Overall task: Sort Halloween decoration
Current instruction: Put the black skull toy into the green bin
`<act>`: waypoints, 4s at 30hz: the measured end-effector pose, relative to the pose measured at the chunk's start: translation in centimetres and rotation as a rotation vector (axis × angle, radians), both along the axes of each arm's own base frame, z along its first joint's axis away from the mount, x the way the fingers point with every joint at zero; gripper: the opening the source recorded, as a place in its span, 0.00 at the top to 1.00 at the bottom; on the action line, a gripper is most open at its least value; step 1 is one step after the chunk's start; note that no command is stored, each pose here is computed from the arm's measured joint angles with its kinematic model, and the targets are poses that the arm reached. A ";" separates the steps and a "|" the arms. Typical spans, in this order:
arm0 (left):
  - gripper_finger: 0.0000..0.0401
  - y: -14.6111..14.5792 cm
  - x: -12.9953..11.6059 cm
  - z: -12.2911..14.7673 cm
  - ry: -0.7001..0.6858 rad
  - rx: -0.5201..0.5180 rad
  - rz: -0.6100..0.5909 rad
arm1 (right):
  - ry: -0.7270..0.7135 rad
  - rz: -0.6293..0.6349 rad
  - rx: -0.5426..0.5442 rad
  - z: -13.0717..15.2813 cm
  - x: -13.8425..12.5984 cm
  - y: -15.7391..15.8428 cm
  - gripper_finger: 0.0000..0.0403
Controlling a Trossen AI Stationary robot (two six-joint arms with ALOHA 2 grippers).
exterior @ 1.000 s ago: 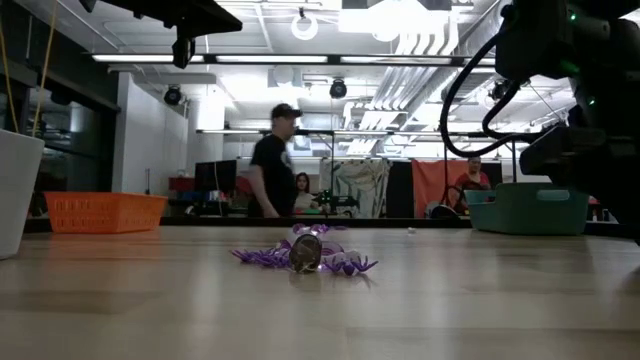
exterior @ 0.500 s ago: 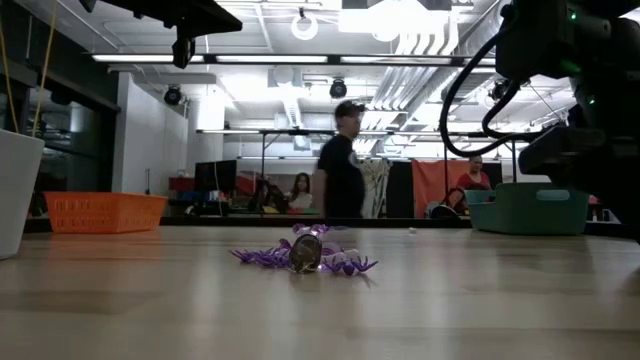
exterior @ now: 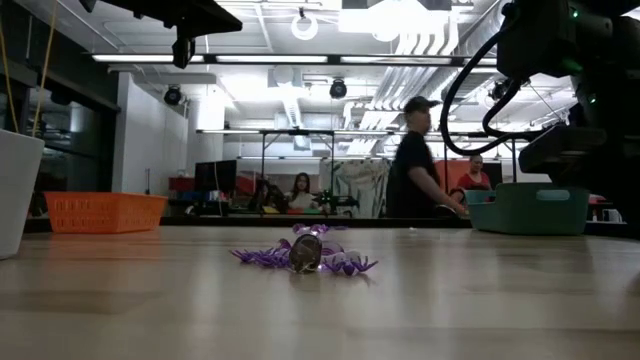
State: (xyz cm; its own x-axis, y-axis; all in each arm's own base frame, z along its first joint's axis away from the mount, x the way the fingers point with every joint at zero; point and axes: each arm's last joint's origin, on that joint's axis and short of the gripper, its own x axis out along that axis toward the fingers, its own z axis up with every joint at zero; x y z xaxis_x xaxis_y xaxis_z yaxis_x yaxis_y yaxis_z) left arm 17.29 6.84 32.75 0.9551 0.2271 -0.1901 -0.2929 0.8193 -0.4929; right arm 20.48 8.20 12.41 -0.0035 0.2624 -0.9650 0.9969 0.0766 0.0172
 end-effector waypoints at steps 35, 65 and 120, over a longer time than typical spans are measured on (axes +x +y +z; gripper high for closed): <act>1.00 0.1 0.0 0.0 -0.001 0.001 0.006 | -0.379 0.346 -0.069 6.1 3.8 -2.1 0.79; 1.00 0.1 0.1 2.7 -0.250 0.160 0.020 | -1.225 0.881 -1.138 29.0 7.8 -14.6 0.79; 1.00 -0.4 0.3 2.0 -0.181 0.152 -0.071 | -0.052 -0.082 -0.588 8.1 -7.7 -25.8 0.62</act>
State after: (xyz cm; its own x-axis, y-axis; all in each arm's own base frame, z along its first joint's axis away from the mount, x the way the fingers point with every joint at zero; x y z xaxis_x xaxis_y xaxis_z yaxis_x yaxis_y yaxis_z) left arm 17.58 6.48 34.78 0.9852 0.1707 0.0170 -0.1496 0.9033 -0.4021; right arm 12.75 -17.60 20.48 0.0454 -0.3185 -0.9468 0.9990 0.0114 0.0441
